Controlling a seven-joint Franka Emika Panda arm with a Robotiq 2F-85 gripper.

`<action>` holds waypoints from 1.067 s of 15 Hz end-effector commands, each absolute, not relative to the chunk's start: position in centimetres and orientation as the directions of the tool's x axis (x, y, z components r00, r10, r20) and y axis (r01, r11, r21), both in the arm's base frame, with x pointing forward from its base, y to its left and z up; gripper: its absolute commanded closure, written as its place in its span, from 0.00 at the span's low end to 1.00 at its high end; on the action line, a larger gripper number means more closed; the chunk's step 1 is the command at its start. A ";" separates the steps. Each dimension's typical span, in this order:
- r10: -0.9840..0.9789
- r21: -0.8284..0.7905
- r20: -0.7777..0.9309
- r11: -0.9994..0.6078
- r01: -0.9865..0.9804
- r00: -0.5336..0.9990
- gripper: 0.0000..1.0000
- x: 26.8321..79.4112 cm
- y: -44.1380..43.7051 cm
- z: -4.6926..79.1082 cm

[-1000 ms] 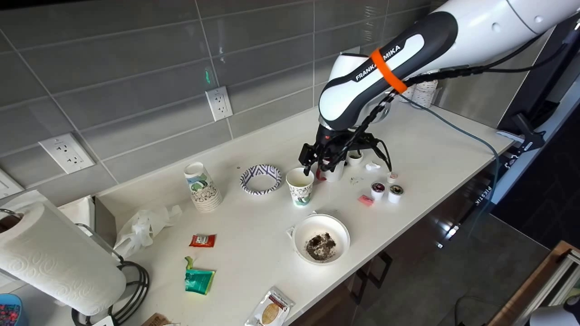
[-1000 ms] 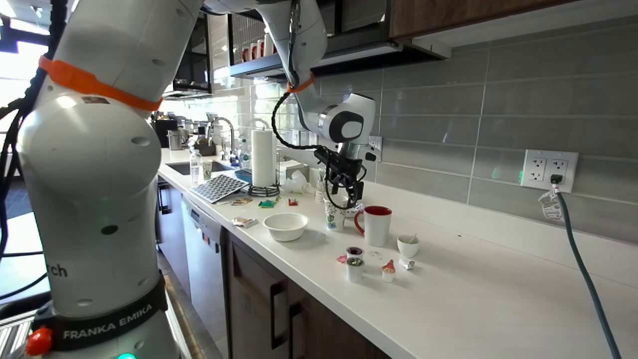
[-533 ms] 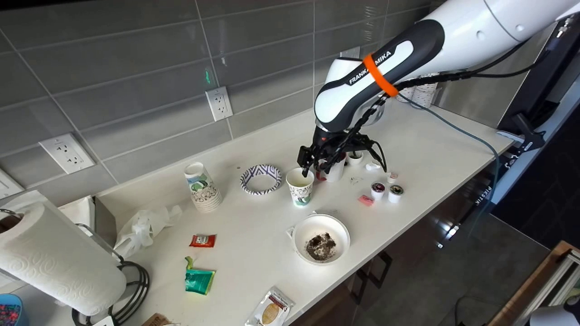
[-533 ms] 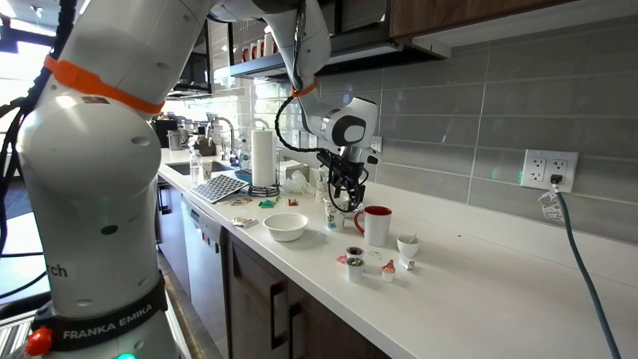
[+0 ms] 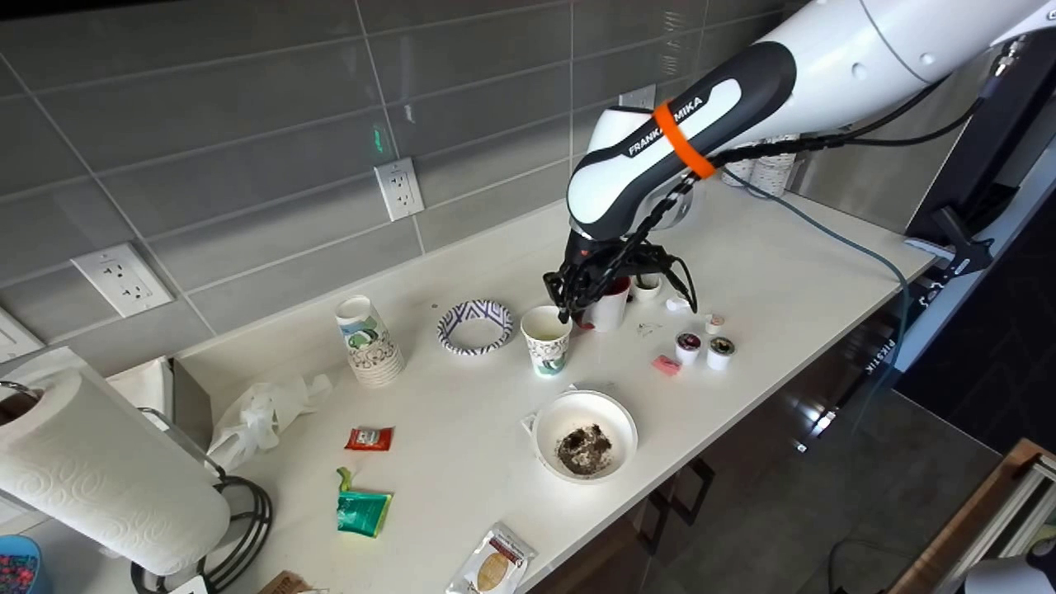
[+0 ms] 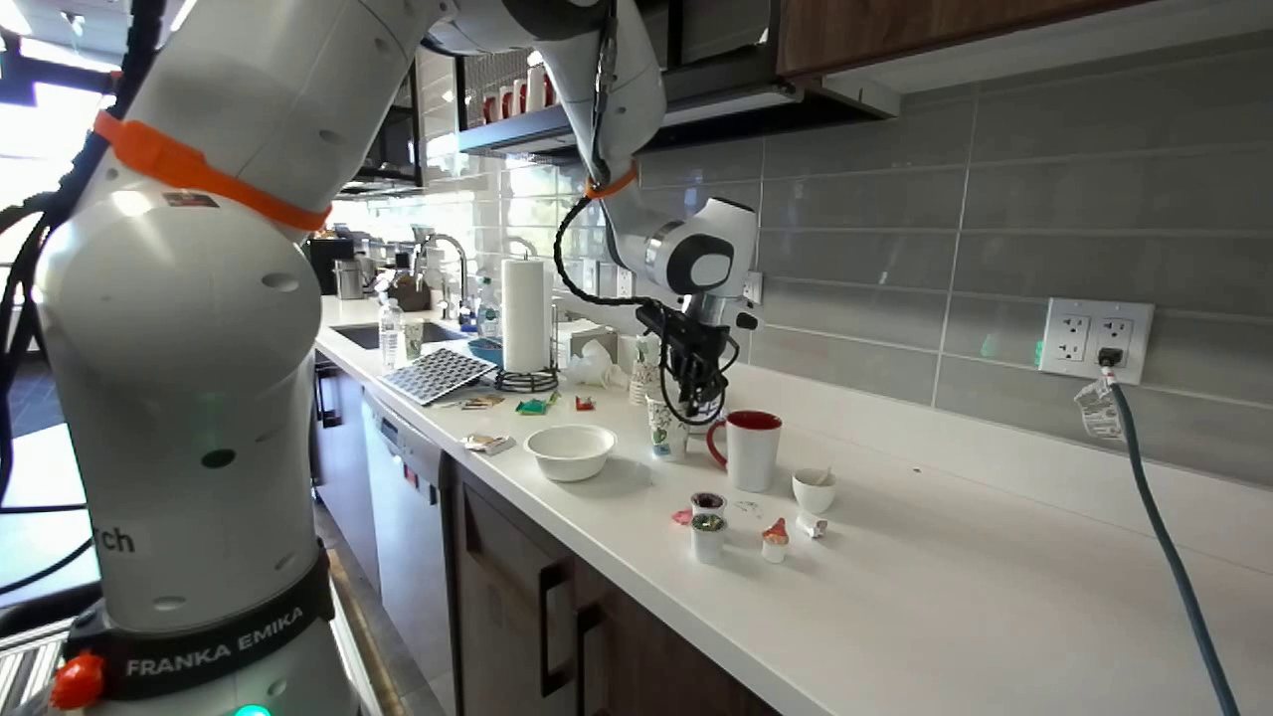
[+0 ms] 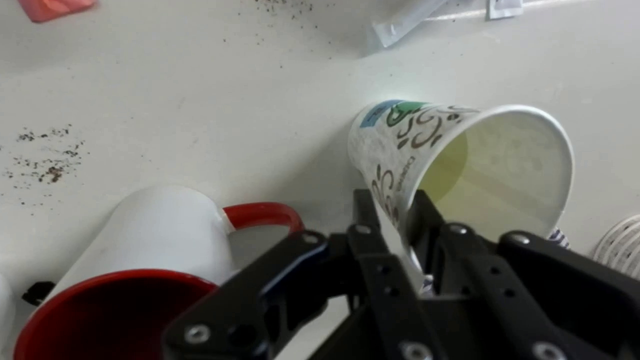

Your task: Pick the big cup on the counter and pour water into the small cup

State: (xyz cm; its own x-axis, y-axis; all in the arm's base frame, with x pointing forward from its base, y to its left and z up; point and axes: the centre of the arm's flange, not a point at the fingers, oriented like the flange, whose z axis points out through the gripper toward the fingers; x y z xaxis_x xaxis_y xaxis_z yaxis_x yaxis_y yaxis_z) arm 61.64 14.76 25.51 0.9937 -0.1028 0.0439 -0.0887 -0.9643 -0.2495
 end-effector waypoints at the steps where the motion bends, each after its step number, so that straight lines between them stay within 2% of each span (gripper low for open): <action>1: -0.084 -0.258 0.029 -0.963 -0.074 0.996 1.00 62.6 15.0 24.8; 3: -0.080 -0.261 0.029 -0.963 -0.070 0.996 1.00 62.8 15.0 24.6; 5: -0.073 -0.261 0.027 -0.963 -0.063 0.997 0.70 63.0 15.1 24.6; 8: -0.065 -0.265 0.027 -0.963 -0.056 0.998 0.50 63.2 15.3 24.5; 10: -0.059 -0.268 0.028 -0.962 -0.049 0.998 0.88 63.3 15.4 24.3; 11: -0.055 -0.270 0.030 -0.962 -0.045 0.998 0.88 63.4 15.5 24.3; 12: -0.052 -0.271 0.032 -0.962 -0.042 0.998 0.96 63.5 15.5 24.3; 13: -0.049 -0.271 0.035 -0.962 -0.038 0.998 1.00 63.5 15.6 24.4; 16: -0.043 -0.275 0.037 -0.961 -0.031 0.998 1.00 63.6 15.7 24.4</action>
State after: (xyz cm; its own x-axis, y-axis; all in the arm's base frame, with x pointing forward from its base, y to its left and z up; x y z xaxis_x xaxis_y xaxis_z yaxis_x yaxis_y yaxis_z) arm 62.91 15.53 24.57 0.9966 -0.0636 0.0518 -0.0480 -0.9642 -0.2607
